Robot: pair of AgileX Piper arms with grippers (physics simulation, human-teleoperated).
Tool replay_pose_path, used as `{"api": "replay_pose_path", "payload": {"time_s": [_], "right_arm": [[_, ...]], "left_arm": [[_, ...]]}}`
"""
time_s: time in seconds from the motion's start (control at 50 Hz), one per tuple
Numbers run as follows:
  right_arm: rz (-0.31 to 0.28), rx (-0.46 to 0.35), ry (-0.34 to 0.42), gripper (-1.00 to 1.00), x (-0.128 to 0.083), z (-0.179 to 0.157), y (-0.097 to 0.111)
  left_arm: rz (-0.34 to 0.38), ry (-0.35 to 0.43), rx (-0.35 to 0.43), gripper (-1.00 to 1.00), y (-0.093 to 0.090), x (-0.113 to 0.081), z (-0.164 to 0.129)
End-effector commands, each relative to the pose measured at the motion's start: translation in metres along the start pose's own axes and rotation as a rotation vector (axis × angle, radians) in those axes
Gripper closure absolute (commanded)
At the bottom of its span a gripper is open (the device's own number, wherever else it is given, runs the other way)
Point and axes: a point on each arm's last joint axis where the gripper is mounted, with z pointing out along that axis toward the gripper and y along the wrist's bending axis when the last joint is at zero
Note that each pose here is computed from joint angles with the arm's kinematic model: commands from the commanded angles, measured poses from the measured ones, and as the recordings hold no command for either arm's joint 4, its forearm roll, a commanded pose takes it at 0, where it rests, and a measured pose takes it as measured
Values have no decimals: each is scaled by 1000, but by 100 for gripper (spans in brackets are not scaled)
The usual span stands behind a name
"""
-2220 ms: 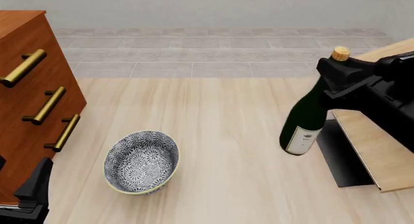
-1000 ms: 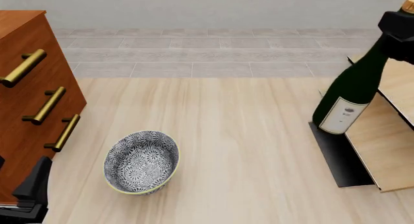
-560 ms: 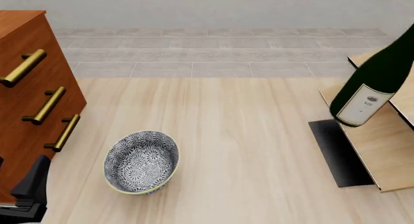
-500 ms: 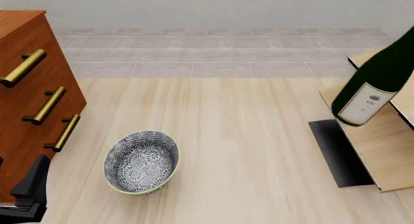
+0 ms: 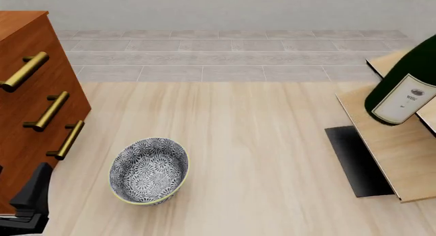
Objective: Put the wine bottle on the wine rack.
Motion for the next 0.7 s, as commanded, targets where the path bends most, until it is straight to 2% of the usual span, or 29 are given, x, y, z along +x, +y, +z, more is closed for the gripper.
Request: {"api": "replay_pose_path", "payload": {"time_s": [0.02,0.32,0.7], "right_arm": [[38,40,-20,100,-14,-9,-4],[57,121,-23,100,-24,-9,-13],[95,207,-24,100,-22,-4,-25]], "left_arm": [[2,1,6,-100,0,0,0],[1,-8,13,-100,-1,-1,0],[1,-5,8,-100,0,0,0]]}}
